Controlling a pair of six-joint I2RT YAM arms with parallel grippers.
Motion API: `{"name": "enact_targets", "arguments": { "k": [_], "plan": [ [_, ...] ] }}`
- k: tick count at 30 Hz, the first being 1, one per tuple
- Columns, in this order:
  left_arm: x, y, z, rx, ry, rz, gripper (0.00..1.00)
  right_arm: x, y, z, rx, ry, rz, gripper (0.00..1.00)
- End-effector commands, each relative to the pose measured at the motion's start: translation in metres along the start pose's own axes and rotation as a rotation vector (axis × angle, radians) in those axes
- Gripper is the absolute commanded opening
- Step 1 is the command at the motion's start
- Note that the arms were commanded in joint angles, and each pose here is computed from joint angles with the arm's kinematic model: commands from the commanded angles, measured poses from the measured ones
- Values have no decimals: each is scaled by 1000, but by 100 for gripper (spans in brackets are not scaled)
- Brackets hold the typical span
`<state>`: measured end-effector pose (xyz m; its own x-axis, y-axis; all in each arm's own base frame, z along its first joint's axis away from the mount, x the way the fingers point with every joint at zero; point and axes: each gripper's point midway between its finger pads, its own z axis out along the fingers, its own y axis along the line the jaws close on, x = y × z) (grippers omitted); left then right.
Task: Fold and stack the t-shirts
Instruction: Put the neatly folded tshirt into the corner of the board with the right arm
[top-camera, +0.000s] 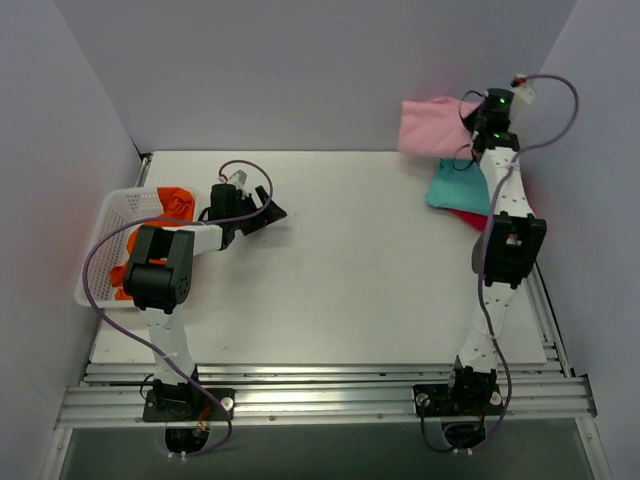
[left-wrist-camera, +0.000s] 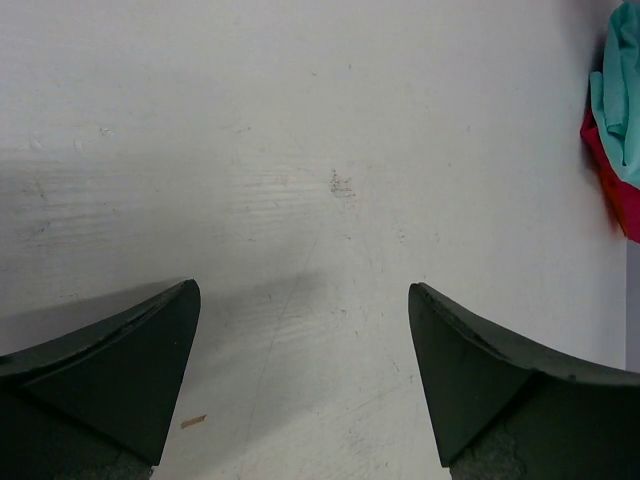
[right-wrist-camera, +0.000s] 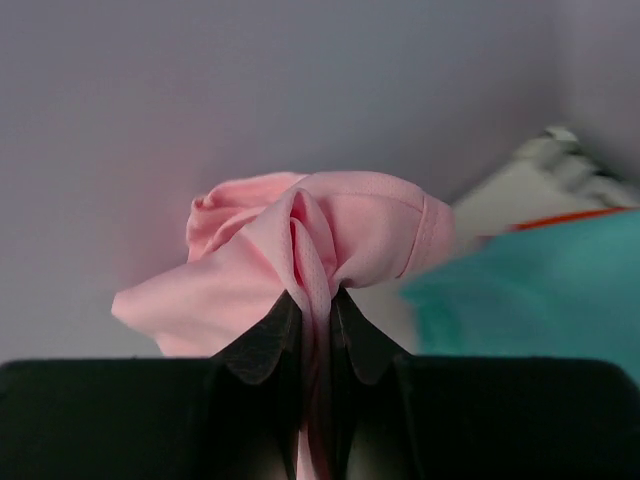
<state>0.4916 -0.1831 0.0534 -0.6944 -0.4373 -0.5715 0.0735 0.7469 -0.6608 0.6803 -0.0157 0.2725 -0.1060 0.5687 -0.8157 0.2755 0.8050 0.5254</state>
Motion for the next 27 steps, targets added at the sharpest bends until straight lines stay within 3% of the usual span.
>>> {"name": "enact_targets", "arguments": {
  "k": [1, 3, 7, 14, 23, 27],
  "plan": [
    [-19, -35, 0, 108, -52, 48, 94, -43, -72, -38, 164, -47, 22, 0],
    [-14, -35, 6, 110, -39, 45, 94, -43, -85, -51, 162, -66, 17, 0],
    [-3, -40, 10, 122, -17, 51, 94, -13, -138, -95, 318, -59, 5, 0],
    [3, -49, 6, 137, -6, 72, 94, 31, -172, -114, 397, 16, 43, 0],
    [8, -53, 4, 139, 6, 94, 94, 27, -221, -124, 574, -26, 78, 0],
    [10, -53, 6, 143, 10, 100, 94, 20, -263, -135, 683, -58, 140, 0]
  ]
}}
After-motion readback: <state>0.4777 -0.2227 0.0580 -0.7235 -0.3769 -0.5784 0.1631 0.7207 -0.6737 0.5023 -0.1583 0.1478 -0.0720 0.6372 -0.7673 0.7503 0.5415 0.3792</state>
